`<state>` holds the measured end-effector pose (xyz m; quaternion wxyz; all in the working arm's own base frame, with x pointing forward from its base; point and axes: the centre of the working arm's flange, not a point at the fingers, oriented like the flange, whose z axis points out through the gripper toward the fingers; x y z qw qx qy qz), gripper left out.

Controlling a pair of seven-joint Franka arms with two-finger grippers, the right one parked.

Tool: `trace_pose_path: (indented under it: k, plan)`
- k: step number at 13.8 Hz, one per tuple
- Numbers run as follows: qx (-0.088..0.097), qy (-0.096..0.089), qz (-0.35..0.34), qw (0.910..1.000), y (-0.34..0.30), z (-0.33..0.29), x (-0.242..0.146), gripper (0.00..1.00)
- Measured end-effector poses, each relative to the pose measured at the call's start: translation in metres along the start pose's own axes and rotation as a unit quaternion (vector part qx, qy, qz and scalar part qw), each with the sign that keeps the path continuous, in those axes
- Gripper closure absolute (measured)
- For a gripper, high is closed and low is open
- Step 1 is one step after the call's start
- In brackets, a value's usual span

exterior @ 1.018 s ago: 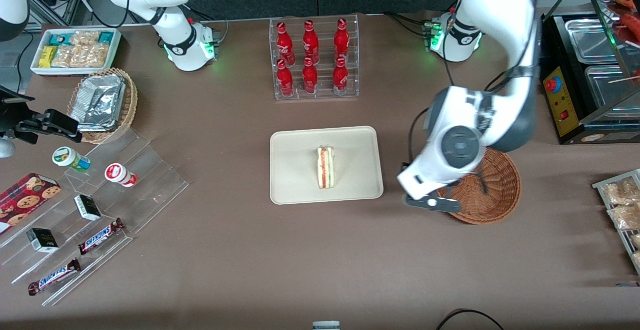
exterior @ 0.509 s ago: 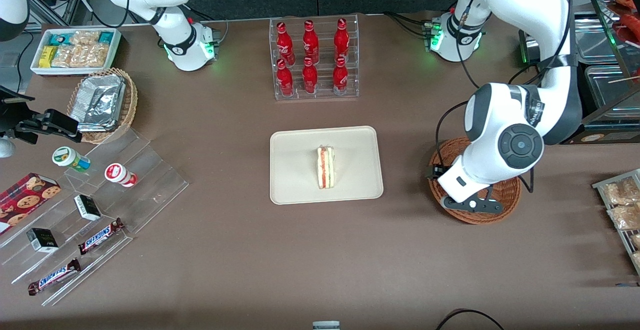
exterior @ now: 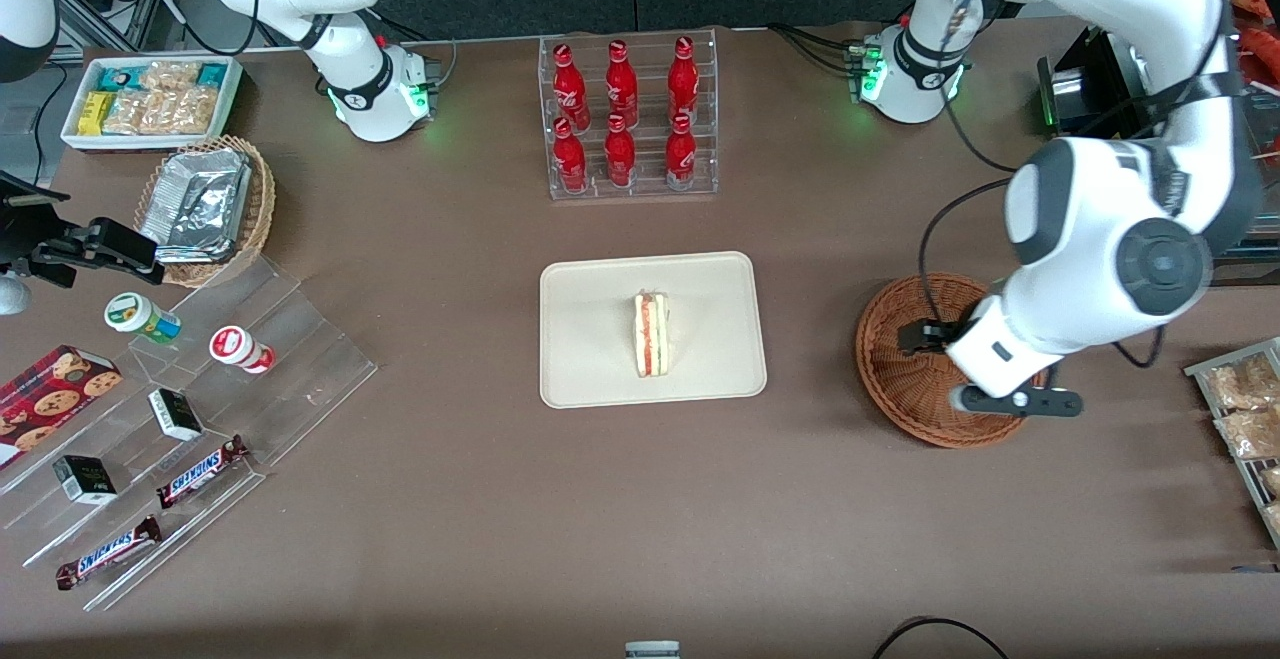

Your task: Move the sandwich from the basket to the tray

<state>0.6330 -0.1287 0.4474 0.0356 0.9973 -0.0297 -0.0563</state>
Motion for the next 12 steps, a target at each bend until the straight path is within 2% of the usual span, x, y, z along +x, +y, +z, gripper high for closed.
trace_pose_path:
  k: [1, 4, 9, 12]
  plan:
    - [-0.002, -0.004, 0.001, 1.0000, -0.008, -0.009, -0.005, 0.00]
    - [0.014, -0.022, 0.010, 0.9996, -0.028, -0.042, -0.027, 0.00]
    - [0.011, -0.030, -0.003, 0.9995, -0.053, -0.097, -0.067, 0.00]
    - [0.024, -0.030, -0.004, 0.9992, -0.056, -0.129, -0.096, 0.00]
